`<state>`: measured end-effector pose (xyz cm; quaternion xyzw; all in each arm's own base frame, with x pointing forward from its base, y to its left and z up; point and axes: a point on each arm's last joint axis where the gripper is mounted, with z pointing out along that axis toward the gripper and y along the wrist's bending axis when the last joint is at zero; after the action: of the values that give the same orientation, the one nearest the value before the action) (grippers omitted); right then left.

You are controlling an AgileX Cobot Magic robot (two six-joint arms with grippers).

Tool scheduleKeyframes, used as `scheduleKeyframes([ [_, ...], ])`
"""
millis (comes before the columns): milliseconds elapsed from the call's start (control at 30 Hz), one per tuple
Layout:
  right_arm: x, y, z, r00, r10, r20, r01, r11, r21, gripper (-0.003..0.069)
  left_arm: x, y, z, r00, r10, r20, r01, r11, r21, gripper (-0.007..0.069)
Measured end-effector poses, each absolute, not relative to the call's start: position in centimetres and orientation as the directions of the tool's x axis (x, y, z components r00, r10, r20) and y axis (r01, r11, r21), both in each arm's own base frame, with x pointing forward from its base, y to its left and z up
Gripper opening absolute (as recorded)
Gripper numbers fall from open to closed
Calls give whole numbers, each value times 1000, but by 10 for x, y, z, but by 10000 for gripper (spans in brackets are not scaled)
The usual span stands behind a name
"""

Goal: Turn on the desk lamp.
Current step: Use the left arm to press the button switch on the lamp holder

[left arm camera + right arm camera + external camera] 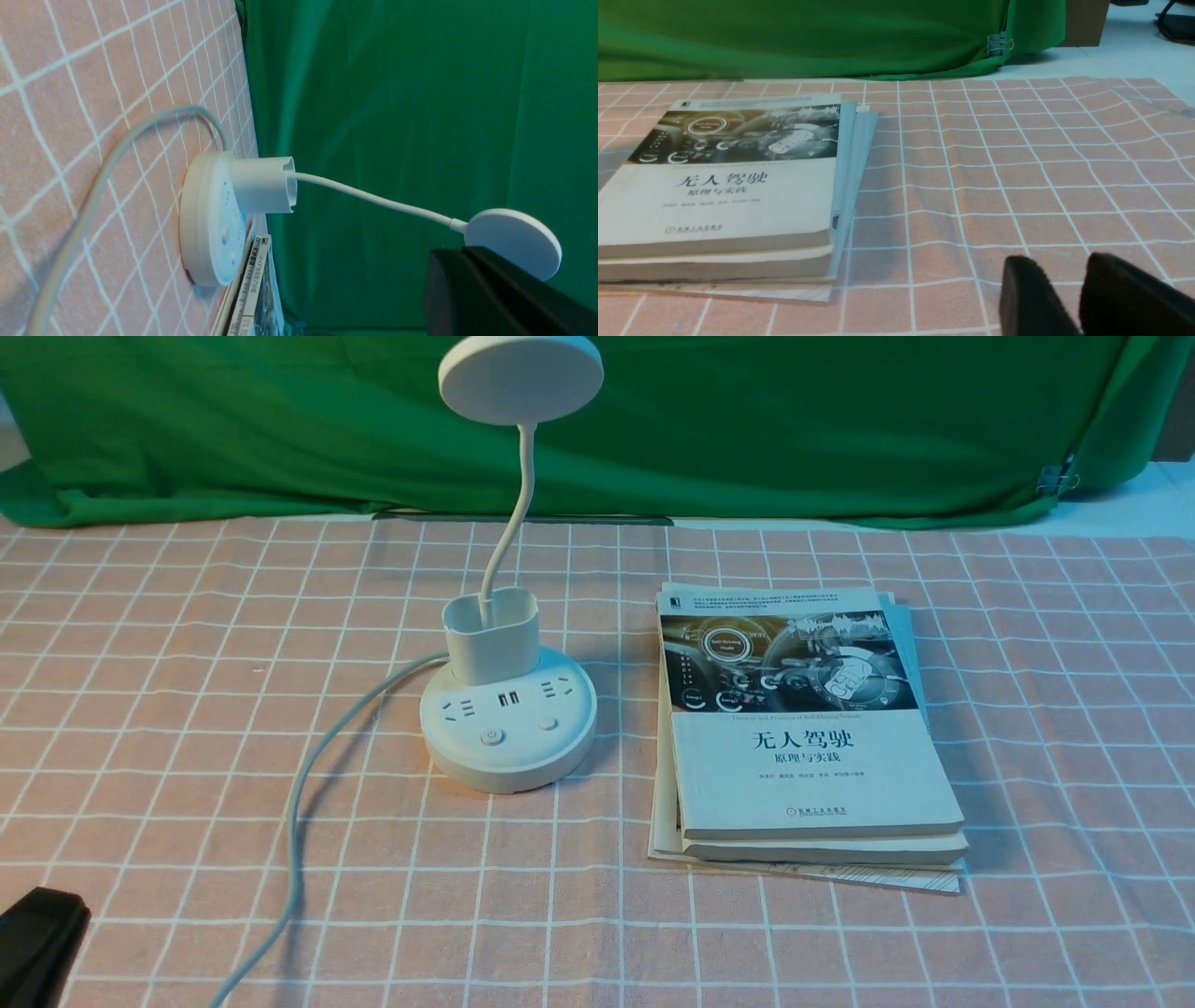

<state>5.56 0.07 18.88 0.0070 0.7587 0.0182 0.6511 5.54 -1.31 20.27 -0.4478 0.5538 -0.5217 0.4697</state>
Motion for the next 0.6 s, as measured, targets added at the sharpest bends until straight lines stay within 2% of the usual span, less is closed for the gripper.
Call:
scheduleKeyframes([
  [67, 56, 1, 189, -152, 34, -988, -13, 999, 37, 239, 56, -12, 204, -145, -988, -56, 5, 56, -998, 21],
  [133, 56, 1, 189, -152, 34, -988, -13, 999, 37, 239, 55, -13, 210, -148, -978, -150, 32, 147, -989, 21],
  [200, 56, 1, 189, -152, 34, -988, -13, 999, 37, 239, 49, -15, 237, -140, -907, -396, 133, 379, -916, 21],
  [233, 56, 1, 189, -152, 34, -988, -13, 999, 37, 239, 41, -16, 265, -82, -810, -581, 221, 554, -803, 21],
  [267, 56, 1, 189, -152, 34, -988, -13, 999, 37, 239, 34, -16, 286, -30, -745, -667, 264, 637, -724, 21],
  [300, 56, 1, 189, -152, 34, -988, -13, 999, 37, 239, 35, -16, 286, -30, -728, -685, 259, 656, -709, 21],
  [333, 56, 1, 189, -152, 34, -988, -13, 999, 37, 239, 29, -17, 320, 29, -596, -802, 274, 777, -567, 21],
  [367, 56, 1, 189, -152, 34, -988, -13, 999, 37, 239, 32, -16, 333, 26, -519, -855, 244, 832, -498, 21],
  [400, 56, 1, 189, -152, 34, -988, -13, 999, 37, 239, 37, -16, 352, 0, -433, -901, 204, 882, -424, 21],
  [433, 56, 1, 189, -152, 34, -988, -13, 999, 37, 239, 42, -15, 352, -36, -407, -913, 183, 895, -407, 21],
  [500, 56, 1, 189, -152, 34, -988, -13, 999, 37, 239, 66, -12, 368, -228, -254, -940, 72, 958, -276, 21],
  [533, 56, 1, 189, -152, 34, -988, -13, 999, 37, 239, 65, -11, 370, -234, -243, -941, 68, 962, -265, 21],
  [567, 56, 1, 189, -152, 34, -988, -13, 999, 37, 239, 81, -9, 372, -363, -182, -914, 24, 979, -204, 21],
  [600, 56, 1, 189, -152, 34, -988, -13, 999, 37, 239, 88, -7, 373, -419, -157, -894, 7, 984, -177, 21],
])
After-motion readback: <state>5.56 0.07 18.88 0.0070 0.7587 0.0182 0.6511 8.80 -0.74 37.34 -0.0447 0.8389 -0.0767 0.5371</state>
